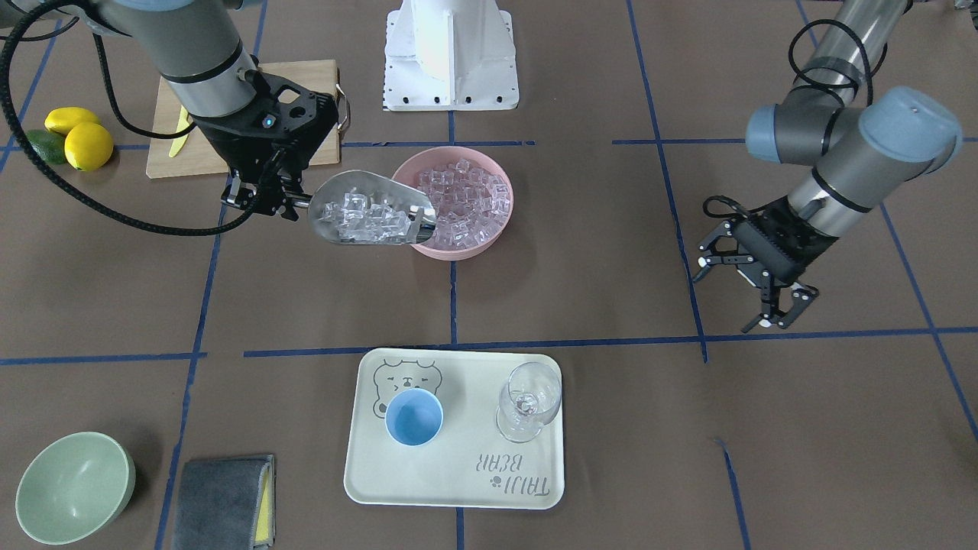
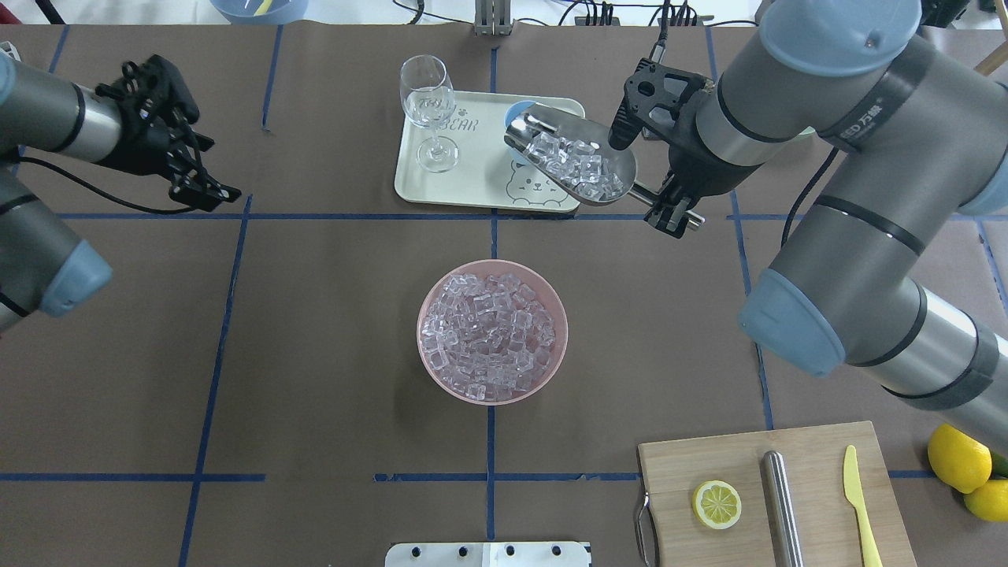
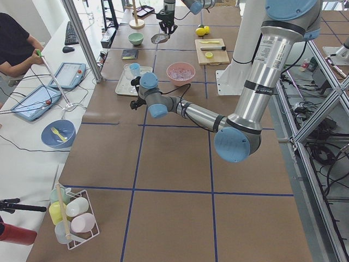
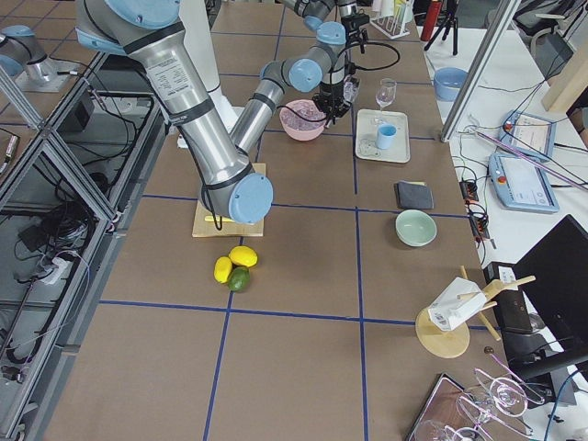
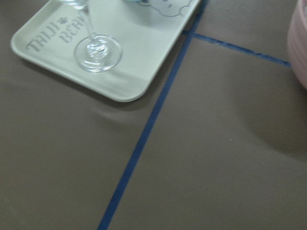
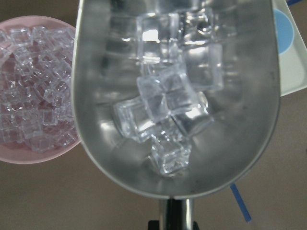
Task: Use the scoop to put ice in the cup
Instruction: 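Carry the ice-filled scoop toward the blue cup while the left arm withdraws, then tilt the scoop over the blue cup with the right gripper to pour ice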
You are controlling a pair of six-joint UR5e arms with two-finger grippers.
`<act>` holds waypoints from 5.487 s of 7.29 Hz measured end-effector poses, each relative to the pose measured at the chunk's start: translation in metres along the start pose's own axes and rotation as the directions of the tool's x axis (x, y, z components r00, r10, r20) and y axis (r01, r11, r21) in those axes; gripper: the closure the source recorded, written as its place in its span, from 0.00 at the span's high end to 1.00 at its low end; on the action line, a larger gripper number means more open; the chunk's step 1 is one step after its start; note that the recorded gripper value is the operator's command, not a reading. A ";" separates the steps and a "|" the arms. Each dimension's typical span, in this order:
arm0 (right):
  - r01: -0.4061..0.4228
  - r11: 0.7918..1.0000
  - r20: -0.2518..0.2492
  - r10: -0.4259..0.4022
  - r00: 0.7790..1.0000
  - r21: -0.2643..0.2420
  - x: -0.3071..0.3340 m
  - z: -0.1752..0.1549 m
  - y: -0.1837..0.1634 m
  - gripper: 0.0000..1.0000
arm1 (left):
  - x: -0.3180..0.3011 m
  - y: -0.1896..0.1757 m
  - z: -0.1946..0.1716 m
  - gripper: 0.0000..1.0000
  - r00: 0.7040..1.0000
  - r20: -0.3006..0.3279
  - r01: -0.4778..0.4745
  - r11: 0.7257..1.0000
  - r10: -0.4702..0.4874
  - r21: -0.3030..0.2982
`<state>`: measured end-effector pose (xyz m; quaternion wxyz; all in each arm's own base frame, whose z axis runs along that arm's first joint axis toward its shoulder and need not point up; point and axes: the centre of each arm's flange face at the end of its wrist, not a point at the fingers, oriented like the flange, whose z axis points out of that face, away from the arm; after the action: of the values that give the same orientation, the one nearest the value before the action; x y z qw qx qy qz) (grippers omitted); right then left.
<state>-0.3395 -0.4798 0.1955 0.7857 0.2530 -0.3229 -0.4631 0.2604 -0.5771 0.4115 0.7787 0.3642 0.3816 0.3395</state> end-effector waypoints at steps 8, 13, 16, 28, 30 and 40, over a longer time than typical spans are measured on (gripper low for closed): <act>-0.403 0.871 -0.082 0.397 0.914 -0.280 0.060 0.046 -0.072 0.00 | -0.143 0.106 -0.134 1.00 0.887 0.277 0.413 0.902 -0.369 -0.122; -0.500 0.762 -0.109 0.503 0.857 -0.413 0.069 0.061 -0.118 0.00 | -0.145 0.109 -0.138 1.00 0.860 0.290 0.480 0.859 -0.421 -0.178; -0.530 0.696 -0.119 0.547 0.828 -0.484 0.078 0.091 -0.140 0.00 | -0.140 0.104 -0.143 1.00 0.864 0.287 0.470 0.867 -0.413 -0.168; -0.554 0.528 -0.170 0.607 0.776 -0.643 0.054 0.102 -0.168 0.00 | -0.139 0.106 -0.143 1.00 0.870 0.285 0.459 0.872 -0.403 -0.168; -0.558 0.510 -0.178 0.613 0.770 -0.655 0.053 0.099 -0.177 0.00 | -0.139 0.107 -0.143 1.00 0.870 0.285 0.459 0.872 -0.403 -0.169; -0.571 0.429 -0.185 0.664 0.725 -0.700 0.051 0.094 -0.192 0.00 | -0.139 0.111 -0.142 1.00 0.869 0.285 0.461 0.870 -0.404 -0.173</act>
<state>-0.4994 -0.6195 0.1379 0.9113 -0.2383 -0.2315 -0.2433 0.0468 -0.5893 0.4888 0.9129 0.2120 0.3142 0.1518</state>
